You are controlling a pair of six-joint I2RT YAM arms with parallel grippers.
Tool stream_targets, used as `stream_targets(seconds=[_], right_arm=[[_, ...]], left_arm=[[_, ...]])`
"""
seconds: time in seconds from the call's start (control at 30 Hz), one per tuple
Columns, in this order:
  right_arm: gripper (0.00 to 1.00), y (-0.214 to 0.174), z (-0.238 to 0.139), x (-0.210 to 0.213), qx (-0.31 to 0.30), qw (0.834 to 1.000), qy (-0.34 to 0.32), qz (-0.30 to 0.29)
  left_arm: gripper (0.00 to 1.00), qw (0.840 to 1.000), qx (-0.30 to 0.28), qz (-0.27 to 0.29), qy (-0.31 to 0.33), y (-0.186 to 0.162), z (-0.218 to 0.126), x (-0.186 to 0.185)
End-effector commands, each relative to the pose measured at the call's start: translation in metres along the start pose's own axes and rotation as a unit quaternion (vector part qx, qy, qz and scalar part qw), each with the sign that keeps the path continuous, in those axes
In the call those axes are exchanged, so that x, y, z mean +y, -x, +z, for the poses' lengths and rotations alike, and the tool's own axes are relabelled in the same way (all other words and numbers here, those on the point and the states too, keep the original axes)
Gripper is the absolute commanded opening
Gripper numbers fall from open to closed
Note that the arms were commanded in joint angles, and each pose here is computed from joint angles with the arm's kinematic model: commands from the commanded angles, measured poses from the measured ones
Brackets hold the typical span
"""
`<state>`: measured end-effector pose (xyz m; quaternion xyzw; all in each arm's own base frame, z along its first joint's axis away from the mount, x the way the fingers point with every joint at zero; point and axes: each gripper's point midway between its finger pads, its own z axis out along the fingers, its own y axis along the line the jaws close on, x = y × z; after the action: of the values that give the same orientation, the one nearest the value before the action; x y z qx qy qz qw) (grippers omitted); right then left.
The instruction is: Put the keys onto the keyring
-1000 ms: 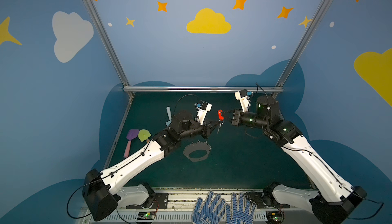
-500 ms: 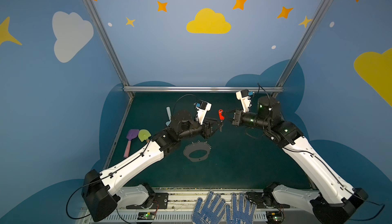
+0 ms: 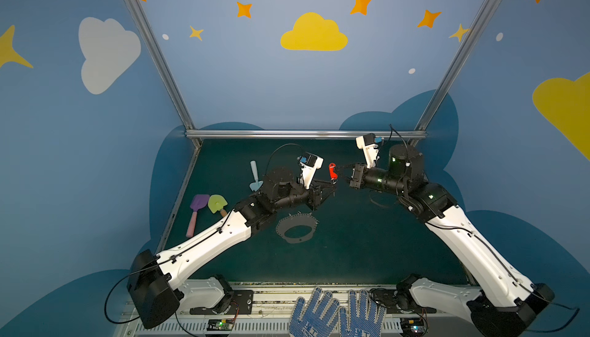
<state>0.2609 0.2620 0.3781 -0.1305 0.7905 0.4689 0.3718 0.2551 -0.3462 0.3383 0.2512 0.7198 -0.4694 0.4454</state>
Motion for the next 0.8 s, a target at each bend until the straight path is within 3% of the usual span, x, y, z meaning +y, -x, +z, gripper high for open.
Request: stream_targets(seconds=[0.0, 0.53, 0.77], right_arm=[[0.04, 0.002, -0.006, 0.008, -0.012, 1.000, 0.015, -0.008], [0.04, 0.002, -0.009, 0.005, -0.017, 1.000, 0.007, -0.007], [0.08, 0.001, -0.011, -0.004, -0.022, 1.000, -0.012, 0.009]], left_arm=[[0.21, 1.000, -0.022, 0.017, -0.002, 0.017, -0.001, -0.006], [0.05, 0.999, -0.028, 0.029, 0.005, 0.022, -0.007, -0.007], [0.04, 0.999, -0.038, 0.034, 0.015, 0.025, -0.012, -0.006]])
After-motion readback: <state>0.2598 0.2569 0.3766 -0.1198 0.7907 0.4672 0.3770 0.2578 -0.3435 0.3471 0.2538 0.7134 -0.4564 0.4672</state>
